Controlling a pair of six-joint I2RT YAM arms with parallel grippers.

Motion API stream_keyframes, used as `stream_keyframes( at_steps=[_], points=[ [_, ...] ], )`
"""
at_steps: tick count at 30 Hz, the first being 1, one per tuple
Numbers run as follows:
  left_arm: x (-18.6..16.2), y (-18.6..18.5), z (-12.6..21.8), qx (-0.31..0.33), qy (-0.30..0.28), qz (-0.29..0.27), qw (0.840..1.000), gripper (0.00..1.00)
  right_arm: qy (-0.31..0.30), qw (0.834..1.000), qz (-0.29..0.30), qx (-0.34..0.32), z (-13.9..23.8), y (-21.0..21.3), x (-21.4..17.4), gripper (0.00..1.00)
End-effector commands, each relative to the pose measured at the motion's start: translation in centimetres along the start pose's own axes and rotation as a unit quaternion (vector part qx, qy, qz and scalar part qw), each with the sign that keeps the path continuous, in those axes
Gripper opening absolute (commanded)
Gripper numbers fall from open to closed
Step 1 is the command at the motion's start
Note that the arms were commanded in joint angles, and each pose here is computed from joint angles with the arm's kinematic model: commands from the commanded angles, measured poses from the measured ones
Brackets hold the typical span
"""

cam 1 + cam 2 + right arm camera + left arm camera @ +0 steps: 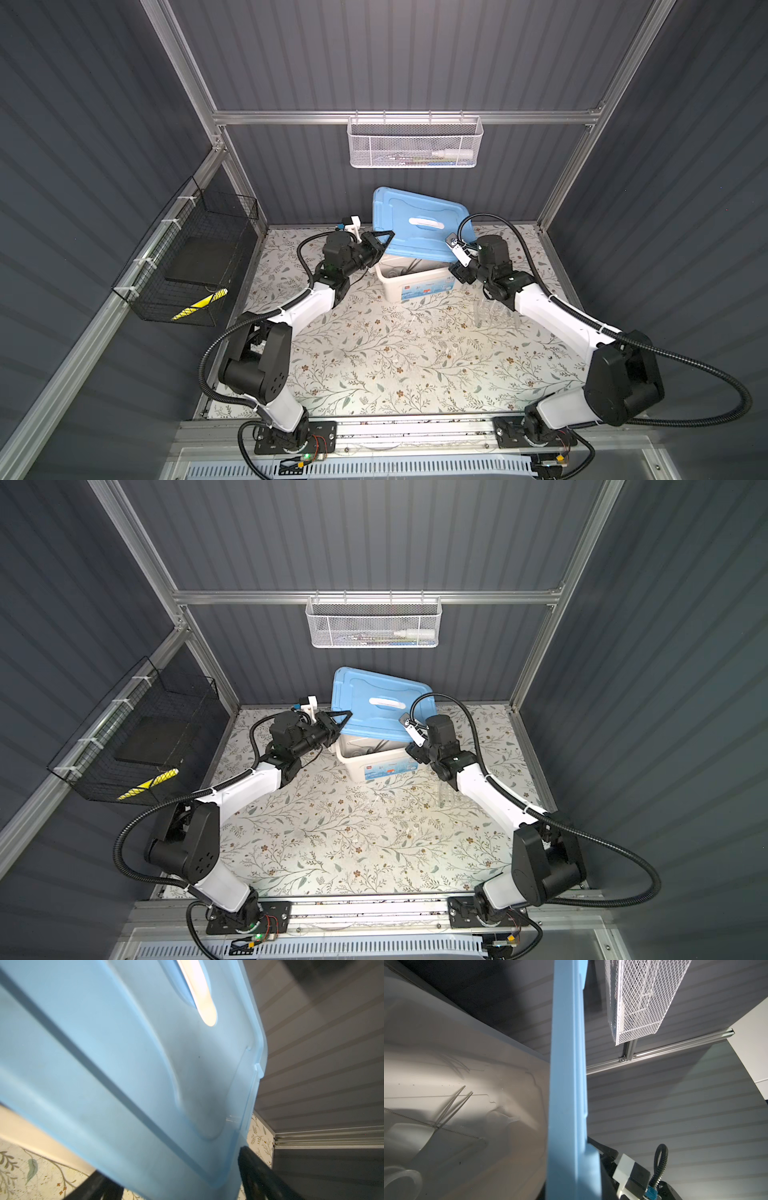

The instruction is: Organize the chemistry lab equipment

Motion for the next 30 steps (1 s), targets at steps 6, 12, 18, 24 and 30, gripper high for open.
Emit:
stream_keyframes(
  at_steps=[6, 12, 18, 24, 30],
  points=[
    [-1.1, 1.6, 0.5, 0.046, -0.010, -0.013, 0.999, 0.21, 0.002, 0.999, -0.033, 0.017, 0.0, -0.3, 0.5, 0.84],
    [-1.5, 1.6, 0.2, 0.043, -0.013, -0.002, 0.999, 0.22, 0.011, 0.998, -0.047, 0.026, 0.7, -0.1, -0.1, 0.85],
    [-1.6, 1.0, 0.1, 0.034, -0.023, 0.009, 0.999, 0.22, 0.005, 0.996, -0.085, 0.040, 2.5, -0.3, -0.2, 0.87],
    [-1.7, 0.6, 0.5, 0.038, -0.032, 0.010, 0.999, 0.22, -0.022, 0.987, -0.150, 0.060, 4.5, -1.6, 0.5, 0.89],
    [-1.6, -0.1, 0.5, 0.030, -0.035, 0.013, 0.999, 0.22, -0.034, 0.973, -0.223, 0.058, 5.1, -3.9, 0.6, 0.89]
  ],
)
Point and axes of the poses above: each gripper's point midway between its finger pads, its own z axis back along the fingers, its own y axis along the line the jaws close on, x = y × z, the point moved 8 cm from there along z, back along the fingers, and after that the axes turned 8 degrees about -z, right-handed, at the moved point
